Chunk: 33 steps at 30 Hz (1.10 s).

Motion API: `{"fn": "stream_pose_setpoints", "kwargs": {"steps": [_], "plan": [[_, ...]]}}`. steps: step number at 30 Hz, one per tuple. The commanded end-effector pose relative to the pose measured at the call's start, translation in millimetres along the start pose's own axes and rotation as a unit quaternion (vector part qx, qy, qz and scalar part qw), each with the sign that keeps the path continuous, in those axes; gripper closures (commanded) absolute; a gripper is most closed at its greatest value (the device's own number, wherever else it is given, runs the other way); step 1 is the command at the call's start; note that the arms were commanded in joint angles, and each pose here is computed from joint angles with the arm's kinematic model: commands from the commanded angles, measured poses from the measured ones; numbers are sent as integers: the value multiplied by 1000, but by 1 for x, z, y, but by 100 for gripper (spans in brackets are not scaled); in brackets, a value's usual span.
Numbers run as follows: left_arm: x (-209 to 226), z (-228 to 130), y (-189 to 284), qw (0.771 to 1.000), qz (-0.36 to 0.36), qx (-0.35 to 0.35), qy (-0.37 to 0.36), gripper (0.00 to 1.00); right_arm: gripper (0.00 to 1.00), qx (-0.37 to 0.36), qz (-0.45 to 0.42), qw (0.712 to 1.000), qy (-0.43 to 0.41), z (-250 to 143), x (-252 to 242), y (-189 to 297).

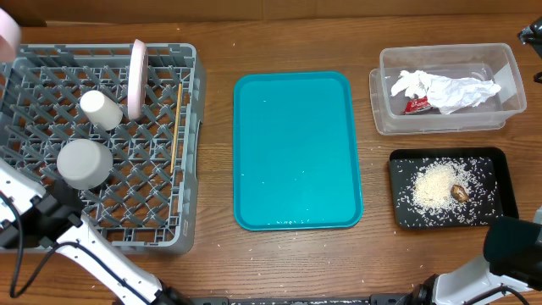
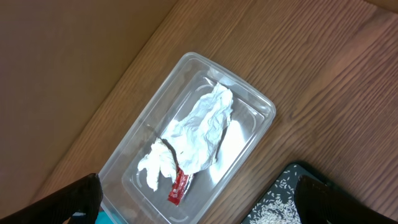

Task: Sort waste into correct bins and load items into the dishwasher
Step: 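Carry the bowl to the dish rack and lower it in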

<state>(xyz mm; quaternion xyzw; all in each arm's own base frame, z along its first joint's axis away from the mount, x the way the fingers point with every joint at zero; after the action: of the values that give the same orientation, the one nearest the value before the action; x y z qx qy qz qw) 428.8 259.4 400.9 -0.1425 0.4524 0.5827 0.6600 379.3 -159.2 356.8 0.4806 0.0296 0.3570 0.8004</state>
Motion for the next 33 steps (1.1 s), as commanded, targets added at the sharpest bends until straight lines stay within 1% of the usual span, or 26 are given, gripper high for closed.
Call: {"fn": "stream_pose_setpoints", "kwargs": {"steps": [1, 4, 7, 9, 13, 20, 28, 30, 33], "plan": [[48, -8, -25, 996, -58, 51, 43, 96, 0, -11, 6, 1000, -2, 3, 0, 9], [79, -13, -37, 993, -57, 65, 76, 96, 0, -11, 6, 1000, -2, 3, 0, 9], [100, -20, -49, 988, -90, 84, 91, 96, 0, -11, 6, 1000, -2, 3, 0, 9], [112, -25, -59, 985, -120, 94, 83, 96, 0, -11, 6, 1000, -2, 3, 0, 9], [137, -32, -74, 977, -151, 108, 105, 96, 0, -11, 6, 1000, -2, 3, 0, 9], [175, -48, -90, 970, -146, 123, 151, 96, 0, -11, 6, 1000, -2, 3, 0, 9], [188, -49, -79, 966, -134, 121, 183, 96, 0, -11, 6, 1000, -2, 3, 0, 9], [193, -50, -74, 966, -125, 119, 194, 96, 0, -11, 6, 1000, -2, 3, 0, 9], [204, -54, -71, 966, -88, 119, 214, 94, 0, -11, 6, 1000, -2, 3, 0, 9]]}}
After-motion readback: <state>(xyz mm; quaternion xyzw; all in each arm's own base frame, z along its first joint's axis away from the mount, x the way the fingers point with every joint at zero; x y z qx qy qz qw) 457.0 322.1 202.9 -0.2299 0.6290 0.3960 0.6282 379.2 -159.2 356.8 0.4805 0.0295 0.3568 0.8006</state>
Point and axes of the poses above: each gripper's point midway between its finger pads, its own y axis back along the fingers, its own x axis along the line the jaws close on, z = x × y, the point moved 5 cm from there along y, back along the fingers, and after that the axes turned 1 degree about -y, right-handed, at the moved point
